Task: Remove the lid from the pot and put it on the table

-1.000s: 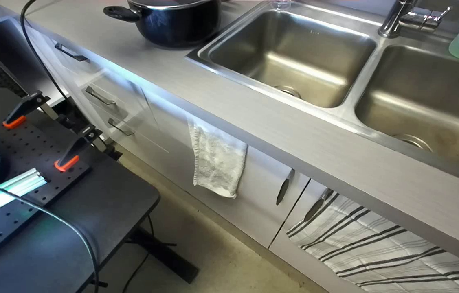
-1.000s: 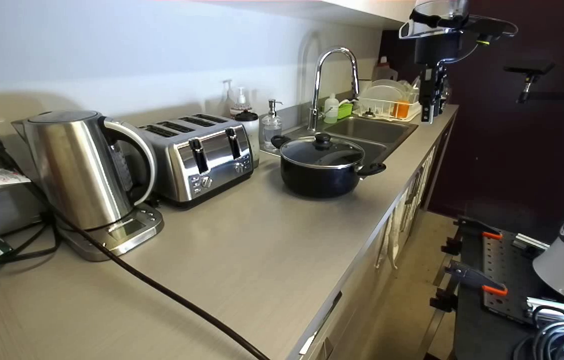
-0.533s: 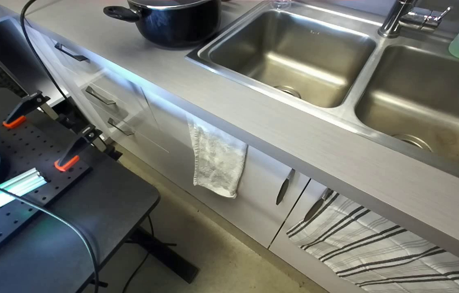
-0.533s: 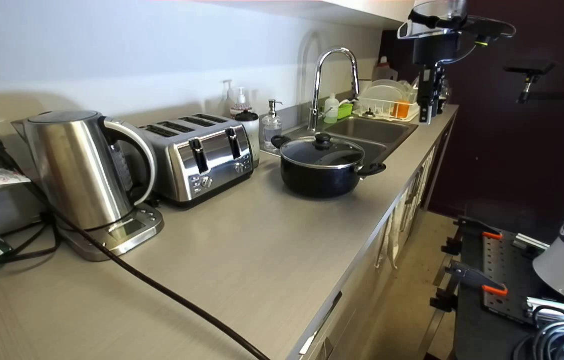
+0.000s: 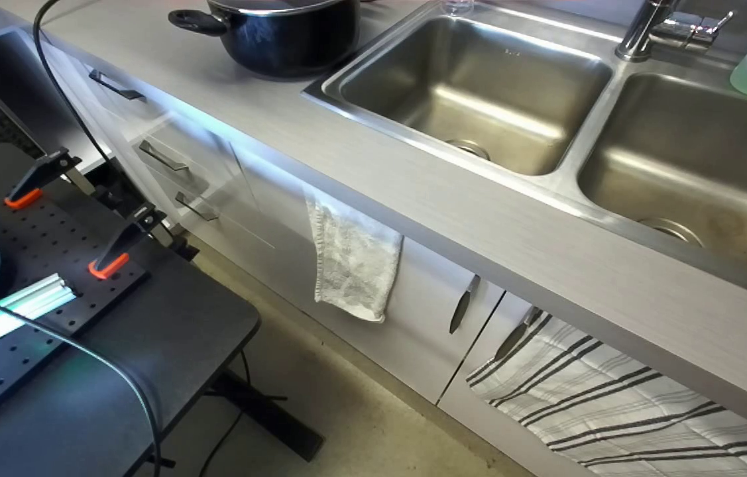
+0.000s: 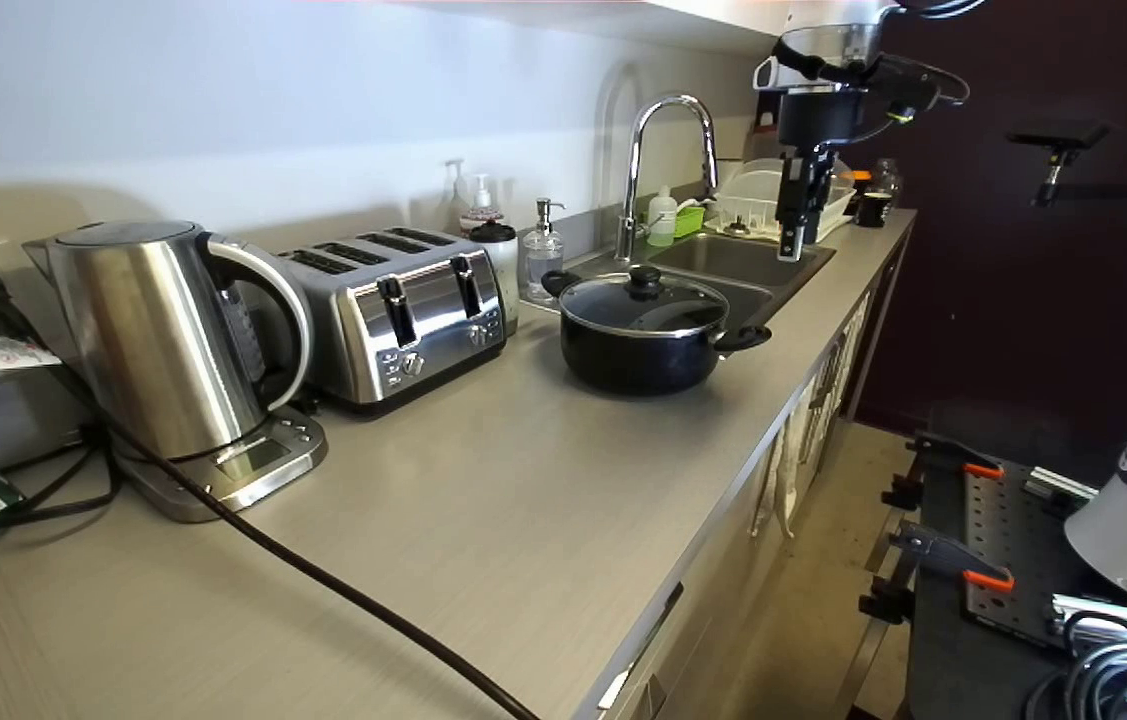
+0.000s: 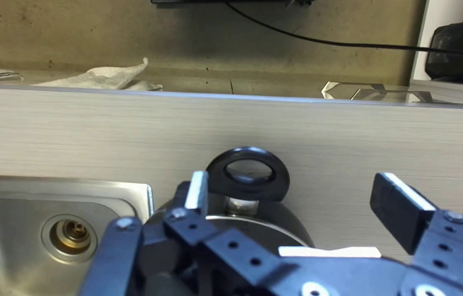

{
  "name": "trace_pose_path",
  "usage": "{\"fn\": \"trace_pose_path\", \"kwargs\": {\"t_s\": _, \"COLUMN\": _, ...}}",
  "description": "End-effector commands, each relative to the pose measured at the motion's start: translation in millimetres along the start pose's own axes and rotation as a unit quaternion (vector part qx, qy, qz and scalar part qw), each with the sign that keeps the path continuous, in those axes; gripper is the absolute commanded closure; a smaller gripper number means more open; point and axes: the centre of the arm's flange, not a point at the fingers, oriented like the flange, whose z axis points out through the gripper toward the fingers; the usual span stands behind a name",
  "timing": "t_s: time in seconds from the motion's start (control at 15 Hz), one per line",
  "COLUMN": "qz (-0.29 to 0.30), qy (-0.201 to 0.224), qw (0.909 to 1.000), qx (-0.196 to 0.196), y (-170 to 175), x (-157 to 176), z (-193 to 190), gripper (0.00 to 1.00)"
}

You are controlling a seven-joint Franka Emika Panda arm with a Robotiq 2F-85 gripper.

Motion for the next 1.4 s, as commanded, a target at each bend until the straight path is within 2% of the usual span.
{"fn": "trace_pose_path", "kwargs": {"t_s": 0.0, "qz": 0.003, "qy": 0.010, "qw": 0.9999, "qx": 0.005, "y": -0.9, "x": 40.1, "z": 2.3, "gripper": 0.00}}
{"fn": "trace_pose_path", "kwargs": {"t_s": 0.73, "qz": 0.017, "qy": 0.037, "qw": 0.9992, "qx": 0.004, "y": 21.7, "x": 115.4, "z": 16.4, "gripper": 0.00}}
{"fn": "trace_pose_path", "kwargs": {"t_s": 1.33, "qz": 0.026, "qy": 0.029, "qw": 0.9992, "qx": 0.003, "y": 38.1, "x": 167.0, "z": 30.4, "gripper": 0.00}}
